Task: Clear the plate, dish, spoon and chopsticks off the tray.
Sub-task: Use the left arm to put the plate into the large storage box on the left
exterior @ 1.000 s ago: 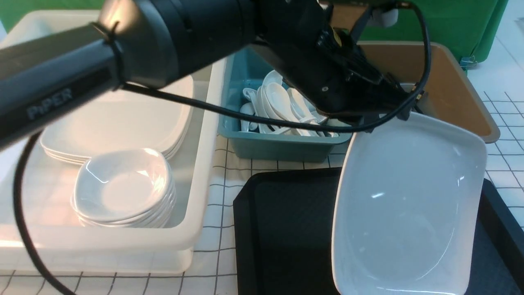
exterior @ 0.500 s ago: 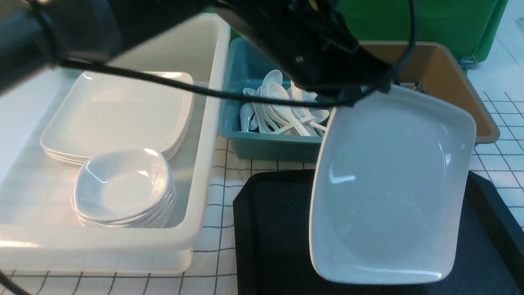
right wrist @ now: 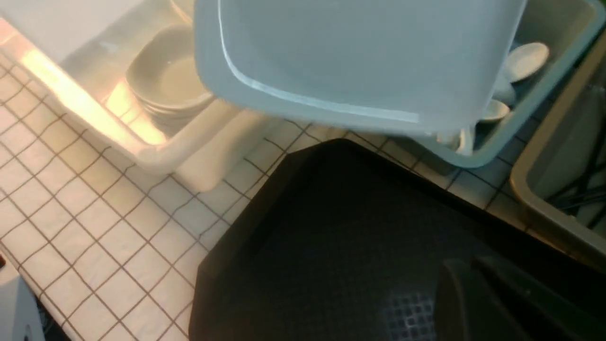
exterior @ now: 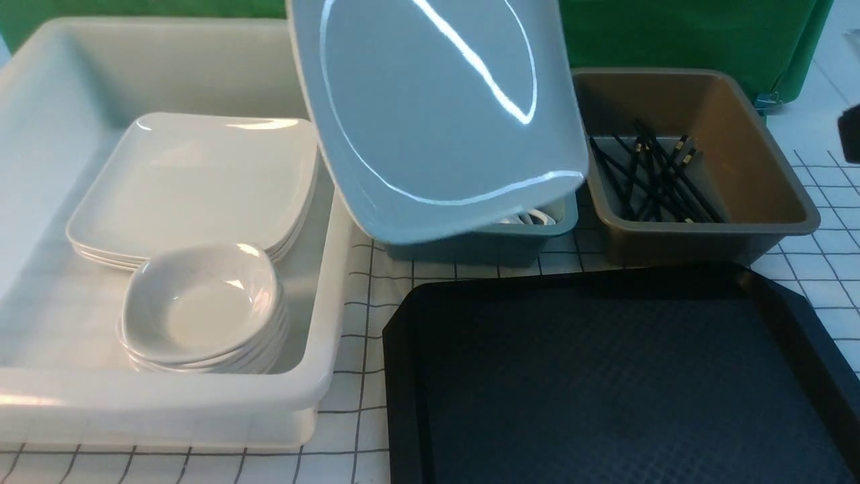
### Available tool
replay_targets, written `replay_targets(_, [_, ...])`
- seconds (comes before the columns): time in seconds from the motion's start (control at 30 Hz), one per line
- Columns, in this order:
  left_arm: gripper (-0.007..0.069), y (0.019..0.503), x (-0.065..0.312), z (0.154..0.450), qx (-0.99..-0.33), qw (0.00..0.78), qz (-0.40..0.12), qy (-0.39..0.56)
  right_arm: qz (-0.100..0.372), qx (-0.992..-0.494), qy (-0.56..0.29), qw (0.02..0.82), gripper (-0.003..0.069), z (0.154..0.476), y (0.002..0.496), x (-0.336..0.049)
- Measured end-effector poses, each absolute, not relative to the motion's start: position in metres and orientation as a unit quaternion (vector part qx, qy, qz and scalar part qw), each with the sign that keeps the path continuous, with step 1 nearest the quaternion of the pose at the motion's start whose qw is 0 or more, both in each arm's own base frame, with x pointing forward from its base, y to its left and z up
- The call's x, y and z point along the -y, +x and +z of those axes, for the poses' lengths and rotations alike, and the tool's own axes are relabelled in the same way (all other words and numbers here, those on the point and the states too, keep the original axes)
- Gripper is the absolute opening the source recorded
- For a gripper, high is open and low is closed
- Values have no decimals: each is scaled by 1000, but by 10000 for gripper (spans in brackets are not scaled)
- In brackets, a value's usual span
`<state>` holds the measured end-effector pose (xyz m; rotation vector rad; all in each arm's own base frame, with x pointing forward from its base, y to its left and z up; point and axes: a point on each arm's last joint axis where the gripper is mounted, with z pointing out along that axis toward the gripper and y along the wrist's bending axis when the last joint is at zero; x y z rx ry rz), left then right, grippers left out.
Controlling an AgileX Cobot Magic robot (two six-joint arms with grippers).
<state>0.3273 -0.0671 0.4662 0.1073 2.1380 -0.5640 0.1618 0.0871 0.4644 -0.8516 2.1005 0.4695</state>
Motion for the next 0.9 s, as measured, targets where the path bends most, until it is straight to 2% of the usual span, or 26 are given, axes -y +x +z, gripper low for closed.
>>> replay_targets(0.2, [28, 326, -14, 472, -854, 471, -216, -55, 210, -794, -399, 407, 8, 478, 184, -135])
replay_targets(0.3, [28, 325, -53, 463, -844, 478, -212, -117, 204, -787, -418, 404, 8, 478, 196, -163])
replay_targets(0.4, [28, 326, -75, 452, -833, 486, -212, -160, 199, -783, -437, 395, 8, 474, 206, -185])
replay_targets(0.53, [28, 329, -104, 416, -822, 486, -195, -225, 207, -779, -452, 382, 8, 469, 219, -220])
replay_targets(0.67, [28, 332, -119, 368, -812, 480, -171, -287, 208, -783, -452, 373, 8, 462, 233, -244])
replay_targets(0.7, [29, 333, -122, 355, -807, 477, -171, -304, 207, -785, -451, 372, 8, 461, 236, -247])
replay_targets(0.73, [29, 333, -122, 355, -806, 477, -172, -305, 207, -785, -449, 372, 8, 461, 237, -248])
replay_targets(0.77, [29, 334, -124, 335, -801, 468, -175, -331, 208, -788, -446, 371, 8, 459, 243, -253])
replay_targets(0.83, [29, 338, -126, 310, -792, 456, -186, -361, 209, -789, -443, 371, 8, 458, 247, -257])
replay_targets(0.87, [29, 337, -126, 309, -791, 454, -189, -364, 208, -789, -443, 371, 8, 458, 248, -258])
replay_targets(0.9, [29, 341, -126, 290, -793, 439, -201, -373, 211, -790, -439, 372, 8, 459, 250, -260])
